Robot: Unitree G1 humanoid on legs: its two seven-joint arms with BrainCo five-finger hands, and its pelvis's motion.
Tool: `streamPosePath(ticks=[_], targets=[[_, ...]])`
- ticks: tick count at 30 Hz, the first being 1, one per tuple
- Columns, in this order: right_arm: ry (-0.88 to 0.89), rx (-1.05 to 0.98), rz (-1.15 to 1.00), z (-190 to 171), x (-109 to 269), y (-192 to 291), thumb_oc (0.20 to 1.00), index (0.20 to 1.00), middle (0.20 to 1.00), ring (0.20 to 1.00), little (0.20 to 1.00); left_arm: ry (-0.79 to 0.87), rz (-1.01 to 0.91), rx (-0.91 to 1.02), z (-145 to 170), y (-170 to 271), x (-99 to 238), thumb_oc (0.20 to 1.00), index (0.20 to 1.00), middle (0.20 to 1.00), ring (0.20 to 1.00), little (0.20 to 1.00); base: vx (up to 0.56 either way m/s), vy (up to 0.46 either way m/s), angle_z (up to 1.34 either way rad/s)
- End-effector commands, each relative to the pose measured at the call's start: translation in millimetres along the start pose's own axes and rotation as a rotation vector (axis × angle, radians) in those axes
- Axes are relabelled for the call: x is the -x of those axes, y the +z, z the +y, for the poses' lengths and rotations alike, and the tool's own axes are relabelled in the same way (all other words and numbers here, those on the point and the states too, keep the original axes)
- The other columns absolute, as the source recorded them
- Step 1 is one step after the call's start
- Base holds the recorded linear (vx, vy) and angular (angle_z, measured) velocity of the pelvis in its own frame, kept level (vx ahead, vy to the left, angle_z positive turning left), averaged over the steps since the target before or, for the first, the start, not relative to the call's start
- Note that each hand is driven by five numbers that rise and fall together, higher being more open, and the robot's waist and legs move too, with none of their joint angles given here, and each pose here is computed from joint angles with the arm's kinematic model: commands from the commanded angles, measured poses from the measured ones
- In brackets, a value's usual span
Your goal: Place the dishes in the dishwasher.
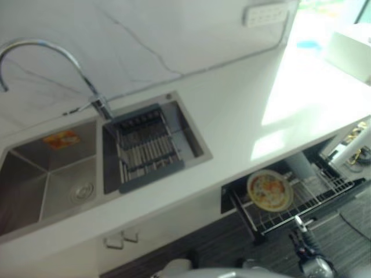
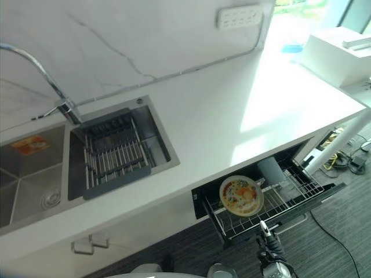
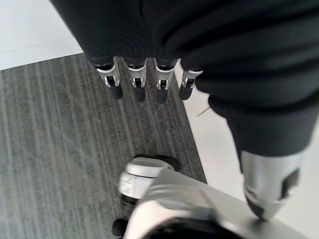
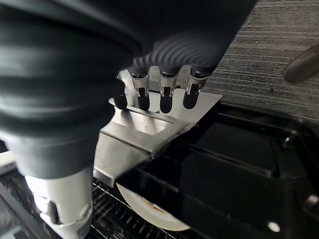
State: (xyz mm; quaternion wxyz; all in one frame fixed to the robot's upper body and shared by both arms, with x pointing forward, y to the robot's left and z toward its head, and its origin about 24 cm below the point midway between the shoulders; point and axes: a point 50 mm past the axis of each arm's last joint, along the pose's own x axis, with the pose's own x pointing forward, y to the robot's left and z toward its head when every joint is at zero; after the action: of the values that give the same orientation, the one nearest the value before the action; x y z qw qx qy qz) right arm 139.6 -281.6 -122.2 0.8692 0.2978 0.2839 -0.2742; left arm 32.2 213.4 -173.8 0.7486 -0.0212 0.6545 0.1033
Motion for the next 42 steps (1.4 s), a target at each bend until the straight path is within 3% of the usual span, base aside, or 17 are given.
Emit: streamPosePath(ticks=[1, 7, 8, 16, 20, 27, 30, 35, 39, 42], targets=[[0.339, -0.008, -0.074, 77, -20, 28, 1.0, 1.0, 1.0, 1.0, 1.0, 0.025, -0.053, -0.004, 7, 19, 0, 1.0, 1.0, 1.0, 1.0, 1.0, -0.04, 0.051, 0.15], [0.527, 0.028, -0.168, 125, -25, 65, 1.0, 1.0, 1.0, 1.0, 1.0, 0.018, -0.087, -0.005, 11, 23, 1, 1.0, 1.0, 1.0, 1.0, 1.0, -0.09, 0.061, 0.18], [0.658, 0.006, -0.186, 149, -23, 81, 1.0, 1.0, 1.0, 1.0, 1.0, 0.013, -0.093, -0.005, 12, 23, 1, 1.0, 1.0, 1.0, 1.0, 1.0, -0.09, 0.109, 0.18], [1.074, -0.081, -0.22, 227, -2, 125, 1.0, 1.0, 1.0, 1.0, 1.0, 0.0, -0.115, -0.057, 18, 29, 2, 1.0, 1.0, 1.0, 1.0, 1.0, -0.03, 0.056, 0.1], [1.154, -0.131, -0.236, 246, 6, 139, 1.0, 1.0, 1.0, 1.0, 1.0, 0.002, -0.124, -0.096, 22, 33, 3, 1.0, 1.0, 1.0, 1.0, 1.0, 0.1, 0.024, 0.06], [1.224, -0.395, -0.366, 285, 23, 207, 1.0, 1.0, 1.0, 1.0, 1.0, -0.027, -0.151, -0.119, 19, 40, 3, 1.0, 1.0, 1.0, 1.0, 1.0, 0.02, 0.043, 0.06], [1.222, -0.399, -0.4, 294, 28, 217, 1.0, 1.0, 1.0, 1.0, 1.0, -0.025, -0.165, -0.125, 20, 45, 4, 1.0, 1.0, 1.0, 1.0, 1.0, -0.06, -0.008, 0.06], [1.105, -0.441, -0.296, 282, 9, 174, 1.0, 1.0, 1.0, 1.0, 1.0, -0.001, -0.159, -0.092, 26, 48, 4, 1.0, 1.0, 1.0, 1.0, 1.0, -0.02, -0.058, 0.03], [0.927, -0.45, -0.116, 227, -14, 87, 1.0, 1.0, 1.0, 1.0, 1.0, -0.053, -0.135, 0.018, 21, 35, 2, 1.0, 1.0, 1.0, 1.0, 1.0, 0.02, -0.03, 0.05], [0.747, -0.361, -0.009, 153, -19, 33, 1.0, 1.0, 1.0, 1.0, 1.0, -0.246, -0.156, 0.208, 6, 25, 3, 1.0, 1.0, 1.0, 1.0, 1.0, 0.08, -0.001, 0.02]])
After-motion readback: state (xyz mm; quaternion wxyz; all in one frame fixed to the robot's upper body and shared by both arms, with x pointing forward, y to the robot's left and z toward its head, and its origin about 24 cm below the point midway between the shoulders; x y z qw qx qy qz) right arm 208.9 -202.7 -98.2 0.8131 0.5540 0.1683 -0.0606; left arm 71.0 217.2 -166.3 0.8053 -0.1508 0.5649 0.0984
